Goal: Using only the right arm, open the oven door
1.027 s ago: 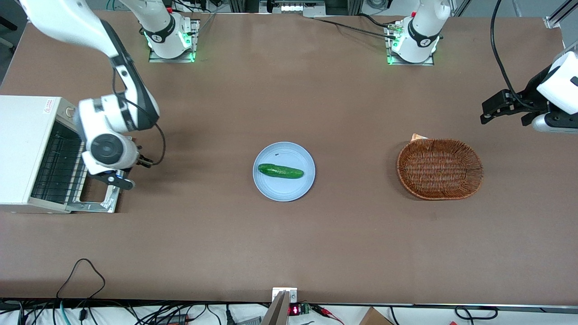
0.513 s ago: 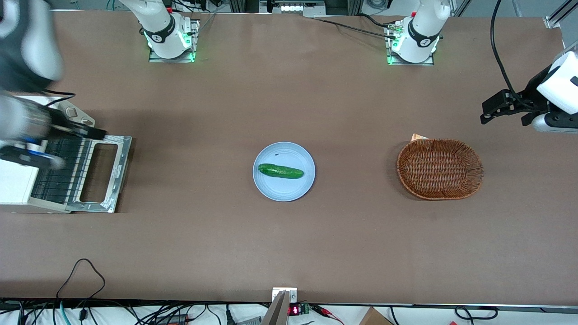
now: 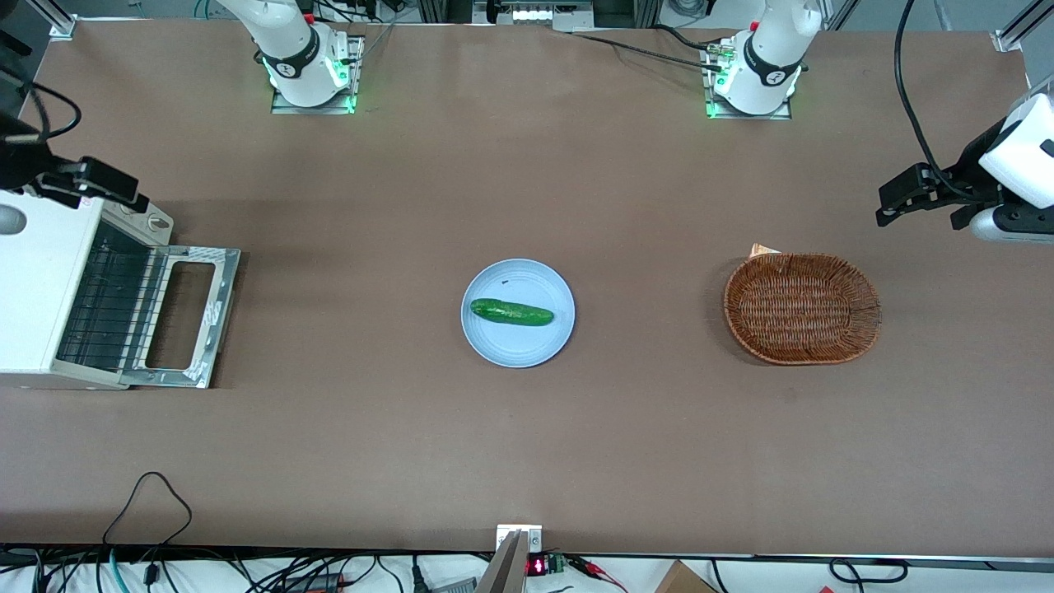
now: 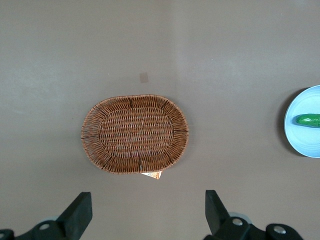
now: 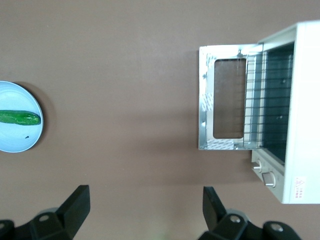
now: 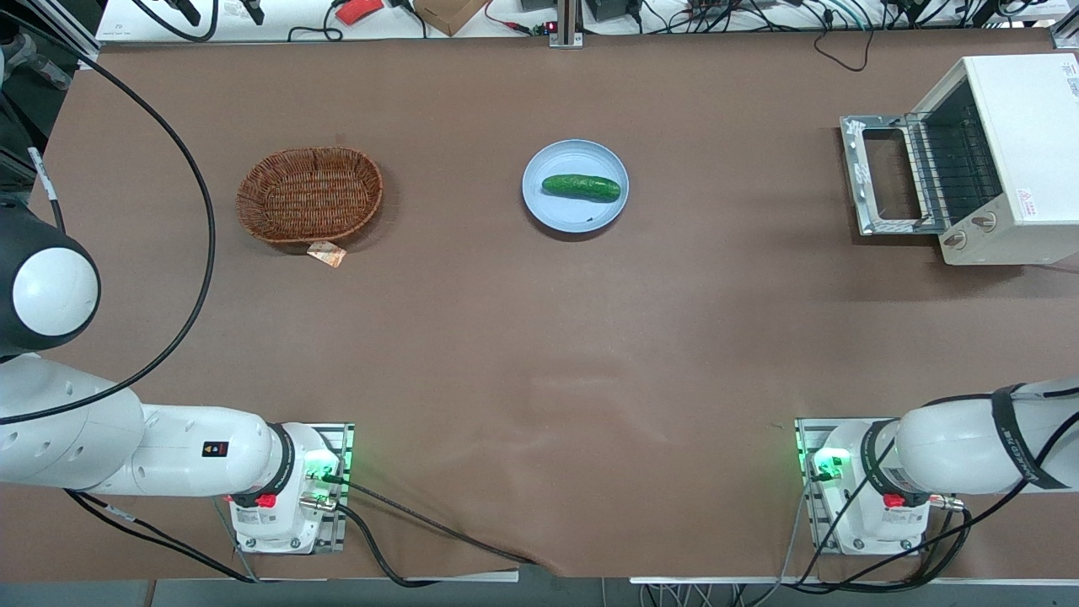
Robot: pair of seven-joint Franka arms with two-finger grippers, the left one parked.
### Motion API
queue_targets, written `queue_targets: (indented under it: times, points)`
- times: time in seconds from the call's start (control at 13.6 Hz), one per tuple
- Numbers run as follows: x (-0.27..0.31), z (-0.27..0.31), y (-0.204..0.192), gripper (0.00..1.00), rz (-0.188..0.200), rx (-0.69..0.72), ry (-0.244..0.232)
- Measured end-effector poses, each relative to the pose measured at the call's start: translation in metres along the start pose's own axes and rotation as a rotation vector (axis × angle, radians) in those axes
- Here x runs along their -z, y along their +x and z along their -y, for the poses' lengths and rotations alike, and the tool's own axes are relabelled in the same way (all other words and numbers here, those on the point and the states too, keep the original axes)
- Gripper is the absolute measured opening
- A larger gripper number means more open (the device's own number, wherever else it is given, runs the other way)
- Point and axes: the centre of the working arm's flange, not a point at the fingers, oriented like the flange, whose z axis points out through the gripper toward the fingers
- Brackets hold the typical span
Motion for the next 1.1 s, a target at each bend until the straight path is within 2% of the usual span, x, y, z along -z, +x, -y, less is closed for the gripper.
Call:
queue_targets:
  times: [0.37, 1.1]
  points:
    - [-0.0064, -0.0017, -0.0009, 1.0, 0.004, 0.035, -0.023]
    - [-0.0055, -0.0011, -0.0026, 1.0, 0.002, 0.041, -0.023]
